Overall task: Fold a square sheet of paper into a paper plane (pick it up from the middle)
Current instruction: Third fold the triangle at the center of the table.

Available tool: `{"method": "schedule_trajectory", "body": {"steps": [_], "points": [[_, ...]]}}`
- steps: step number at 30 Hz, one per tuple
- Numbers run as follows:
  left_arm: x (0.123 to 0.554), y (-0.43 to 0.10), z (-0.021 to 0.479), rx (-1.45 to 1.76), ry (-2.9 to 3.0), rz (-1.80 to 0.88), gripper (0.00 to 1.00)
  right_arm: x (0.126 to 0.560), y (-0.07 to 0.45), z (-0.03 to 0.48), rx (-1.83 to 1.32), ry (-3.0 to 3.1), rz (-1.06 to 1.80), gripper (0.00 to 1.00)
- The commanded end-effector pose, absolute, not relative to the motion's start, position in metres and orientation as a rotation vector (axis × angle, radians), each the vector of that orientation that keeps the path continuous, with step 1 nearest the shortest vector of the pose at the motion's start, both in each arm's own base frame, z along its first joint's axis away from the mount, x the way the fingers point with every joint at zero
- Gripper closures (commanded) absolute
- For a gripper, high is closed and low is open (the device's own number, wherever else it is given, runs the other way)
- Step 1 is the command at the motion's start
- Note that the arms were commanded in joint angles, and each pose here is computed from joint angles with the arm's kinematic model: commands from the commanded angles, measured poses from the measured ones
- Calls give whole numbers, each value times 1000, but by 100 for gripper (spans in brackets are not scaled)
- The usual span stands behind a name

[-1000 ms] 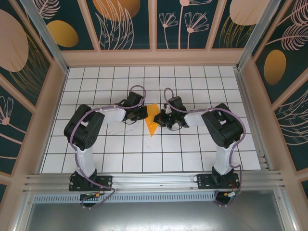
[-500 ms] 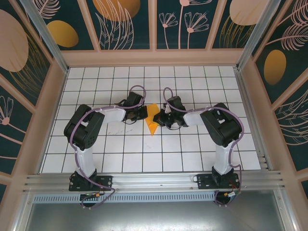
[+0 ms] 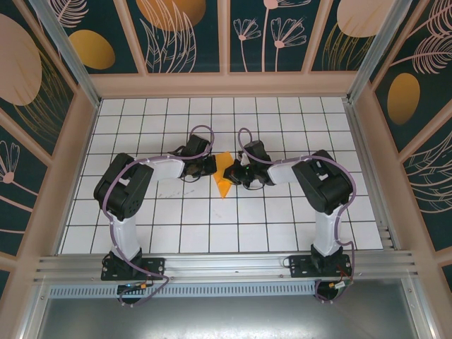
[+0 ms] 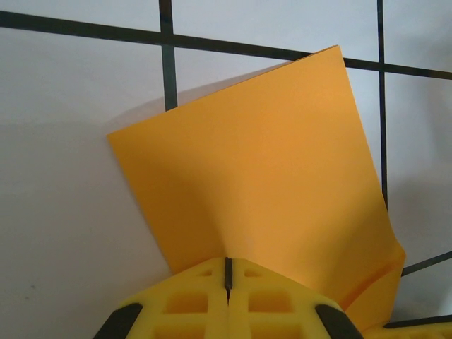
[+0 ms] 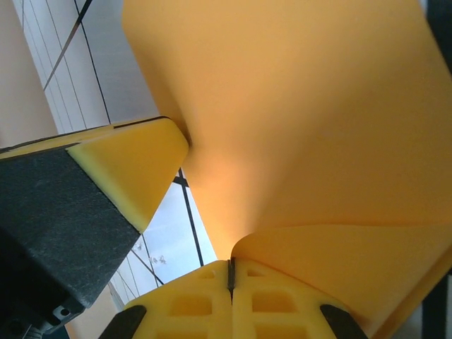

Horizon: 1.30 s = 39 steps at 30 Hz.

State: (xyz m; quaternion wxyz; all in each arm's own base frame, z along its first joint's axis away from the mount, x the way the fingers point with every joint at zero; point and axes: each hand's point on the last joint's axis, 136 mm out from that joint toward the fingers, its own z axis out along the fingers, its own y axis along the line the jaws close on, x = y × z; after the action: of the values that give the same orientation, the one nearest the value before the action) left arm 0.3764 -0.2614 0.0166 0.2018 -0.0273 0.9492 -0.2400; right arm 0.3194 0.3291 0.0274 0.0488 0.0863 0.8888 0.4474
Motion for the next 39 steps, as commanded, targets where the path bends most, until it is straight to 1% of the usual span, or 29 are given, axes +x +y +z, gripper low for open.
{"method": "schedule_trajectory", "body": {"steps": [1,25,29,33,35,39], "points": [[365,-256,-1,-62,2710,-652,100,322,335,27,234,2704,1364,99],[363,-256,-1,-60,2714,-655,100,317,329,18,199,2748,1289,98],[364,-256,2,-59,2708,-659,100,316,329,14,198,2761,1275,97],[368,-257,14,-66,2684,-667,100,315,327,9,205,2779,1256,93],[372,-257,26,-78,2657,-665,97,314,326,7,209,2786,1246,91],[381,-252,50,-124,2592,-655,86,313,324,3,208,2803,1224,86]]}}
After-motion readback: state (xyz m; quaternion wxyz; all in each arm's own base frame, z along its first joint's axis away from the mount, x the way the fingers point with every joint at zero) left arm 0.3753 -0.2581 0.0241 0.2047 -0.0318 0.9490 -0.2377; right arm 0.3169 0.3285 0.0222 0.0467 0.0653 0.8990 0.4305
